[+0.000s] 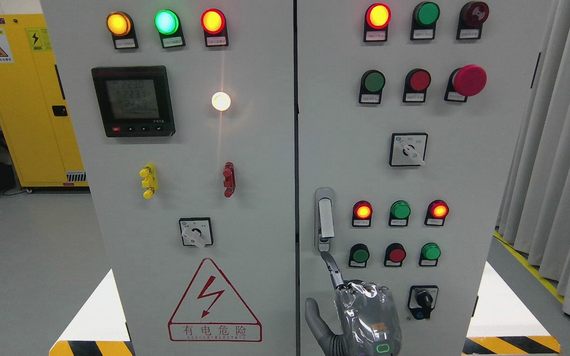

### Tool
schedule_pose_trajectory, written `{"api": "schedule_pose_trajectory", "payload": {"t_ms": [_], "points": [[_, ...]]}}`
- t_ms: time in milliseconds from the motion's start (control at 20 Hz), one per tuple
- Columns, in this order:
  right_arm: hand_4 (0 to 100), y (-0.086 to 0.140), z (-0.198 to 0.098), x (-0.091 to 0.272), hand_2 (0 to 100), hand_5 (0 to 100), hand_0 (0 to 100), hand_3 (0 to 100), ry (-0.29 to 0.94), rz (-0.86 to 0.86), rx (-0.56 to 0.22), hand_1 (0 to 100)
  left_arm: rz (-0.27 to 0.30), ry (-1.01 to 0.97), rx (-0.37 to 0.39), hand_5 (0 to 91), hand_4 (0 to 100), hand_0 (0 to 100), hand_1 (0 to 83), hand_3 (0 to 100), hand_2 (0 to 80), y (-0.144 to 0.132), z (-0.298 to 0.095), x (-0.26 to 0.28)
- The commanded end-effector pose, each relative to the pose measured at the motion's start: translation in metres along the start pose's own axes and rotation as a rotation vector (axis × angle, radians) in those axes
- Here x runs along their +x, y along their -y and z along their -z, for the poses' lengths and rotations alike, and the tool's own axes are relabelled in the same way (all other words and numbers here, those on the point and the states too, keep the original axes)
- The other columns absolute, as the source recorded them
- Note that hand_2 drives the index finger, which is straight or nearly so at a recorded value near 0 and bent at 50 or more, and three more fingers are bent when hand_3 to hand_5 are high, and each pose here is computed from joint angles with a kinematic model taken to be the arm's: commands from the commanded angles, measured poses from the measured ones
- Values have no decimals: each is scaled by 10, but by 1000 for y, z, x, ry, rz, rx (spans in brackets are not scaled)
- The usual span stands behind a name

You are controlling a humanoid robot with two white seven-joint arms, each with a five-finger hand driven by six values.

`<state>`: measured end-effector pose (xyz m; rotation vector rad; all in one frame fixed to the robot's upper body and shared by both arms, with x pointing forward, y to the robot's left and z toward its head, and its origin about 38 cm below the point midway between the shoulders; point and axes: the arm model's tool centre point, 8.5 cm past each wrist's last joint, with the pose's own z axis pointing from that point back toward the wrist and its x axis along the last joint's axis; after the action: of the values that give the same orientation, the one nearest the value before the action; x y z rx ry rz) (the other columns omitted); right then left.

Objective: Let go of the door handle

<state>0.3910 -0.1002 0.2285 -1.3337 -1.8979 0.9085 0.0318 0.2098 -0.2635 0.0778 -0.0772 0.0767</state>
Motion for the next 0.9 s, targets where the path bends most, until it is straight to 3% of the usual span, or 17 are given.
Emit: {"api": "schedule_pose_trajectory", "payload": {"t_ms": [0,50,100,200,350,400,450,600,650,850], "points": [[947,29,-1,3,548,1000,661,977,6,15,-73,411,-1,13,-2,0,0,120,556,0,0,1,0,4],[946,32,-1,3,560,1000,671,977,7,16,-78,416,-1,13,-2,0,0,120,556,0,0,1,0,4],[957,34,-1,3,641,999,746,1000,7,18,-83,428,-1,13,-2,0,0,120,556,0,0,1,0,4],[974,38,0,4,696,1000,756,1000,12,20,-95,420,-1,13,-2,0,0,120,556,0,0,1,0,4],[999,41,2,5,753,1000,709,1000,24,22,-77,407,-1,13,-2,0,0,120,556,0,0,1,0,4],[1000,41,3,5,819,1000,728,1000,24,22,-69,382,-1,13,-2,0,0,120,556,0,0,1,0,4],[1000,41,3,6,819,1000,728,1000,25,22,-66,382,-1,13,-2,0,0,120,556,0,0,1,0,4],[1000,45,9,7,941,1000,696,1000,34,20,-79,296,-1,13,-2,0,0,120,556,0,0,1,0,4],[1000,47,11,7,941,1000,696,1000,37,19,-85,296,-1,13,-2,0,0,120,556,0,0,1,0,4],[1000,49,20,8,989,1000,409,1000,43,13,-67,257,-1,13,-2,0,0,120,556,0,0,1,0,4]]}}
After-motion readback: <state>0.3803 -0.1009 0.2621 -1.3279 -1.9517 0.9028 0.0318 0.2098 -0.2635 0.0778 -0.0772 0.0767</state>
